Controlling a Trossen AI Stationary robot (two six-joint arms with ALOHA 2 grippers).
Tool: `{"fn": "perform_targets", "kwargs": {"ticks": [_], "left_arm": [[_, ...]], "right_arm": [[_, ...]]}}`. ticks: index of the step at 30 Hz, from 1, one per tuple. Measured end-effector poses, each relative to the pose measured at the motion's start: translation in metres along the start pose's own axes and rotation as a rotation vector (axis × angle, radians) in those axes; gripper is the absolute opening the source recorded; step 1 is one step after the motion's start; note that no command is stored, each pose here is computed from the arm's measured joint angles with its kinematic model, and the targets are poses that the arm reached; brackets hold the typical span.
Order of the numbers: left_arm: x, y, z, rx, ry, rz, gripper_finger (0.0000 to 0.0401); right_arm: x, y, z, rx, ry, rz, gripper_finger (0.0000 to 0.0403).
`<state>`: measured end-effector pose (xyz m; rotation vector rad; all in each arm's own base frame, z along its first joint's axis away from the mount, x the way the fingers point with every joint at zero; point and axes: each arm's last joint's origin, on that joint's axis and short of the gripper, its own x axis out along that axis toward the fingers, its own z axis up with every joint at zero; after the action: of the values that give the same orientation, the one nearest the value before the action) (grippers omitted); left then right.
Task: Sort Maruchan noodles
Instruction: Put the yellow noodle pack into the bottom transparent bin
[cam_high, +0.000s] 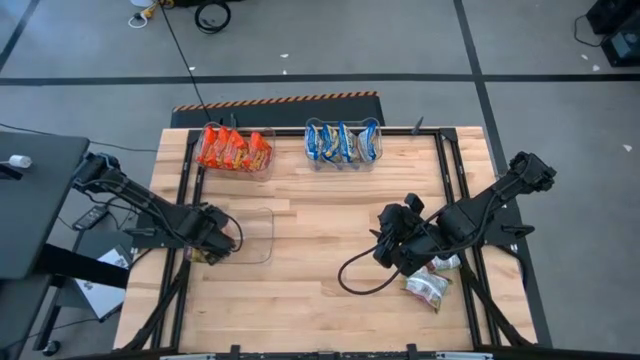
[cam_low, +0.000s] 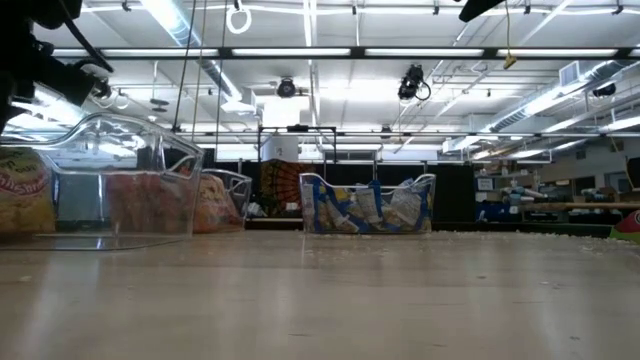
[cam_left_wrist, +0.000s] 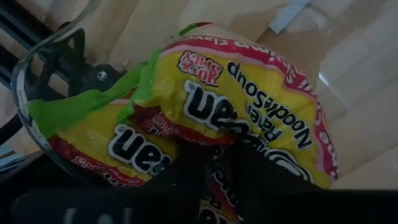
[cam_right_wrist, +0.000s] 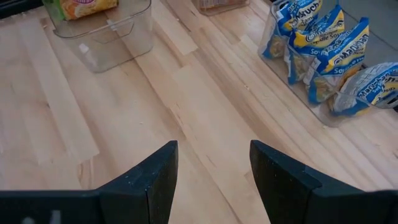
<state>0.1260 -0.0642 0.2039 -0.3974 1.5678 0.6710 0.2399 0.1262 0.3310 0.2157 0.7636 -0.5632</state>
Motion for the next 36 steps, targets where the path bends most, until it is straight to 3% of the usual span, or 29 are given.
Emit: {"fn": "perform_targets", "kwargs": {"ticks": [9, 27, 30, 36], "left_arm": [[-0.013, -0.004, 0.000, 0.062, 0.048, -0.075, 0.0151], [-0.057, -0.001, -0.001, 0.056, 0.116, -0.131, 0.0153], [-0.067, -0.007, 0.005, -0.019, 0.028, -0.207, 0.0153], [-0.074, -0.043, 0.030, -0.217, -0.321, -0.471, 0.0153]], "right_arm": [[0.000, 0.000, 0.000, -0.016, -0.005, -0.003, 0.0205], [0.000, -0.001, -0.001, -0.093, 0.005, -0.005, 0.0205], [-0.001, -0.001, -0.002, -0.109, 0.012, -0.010, 0.0205], [-0.003, -0.001, -0.005, -0.127, 0.018, -0.010, 0.0205]]}}
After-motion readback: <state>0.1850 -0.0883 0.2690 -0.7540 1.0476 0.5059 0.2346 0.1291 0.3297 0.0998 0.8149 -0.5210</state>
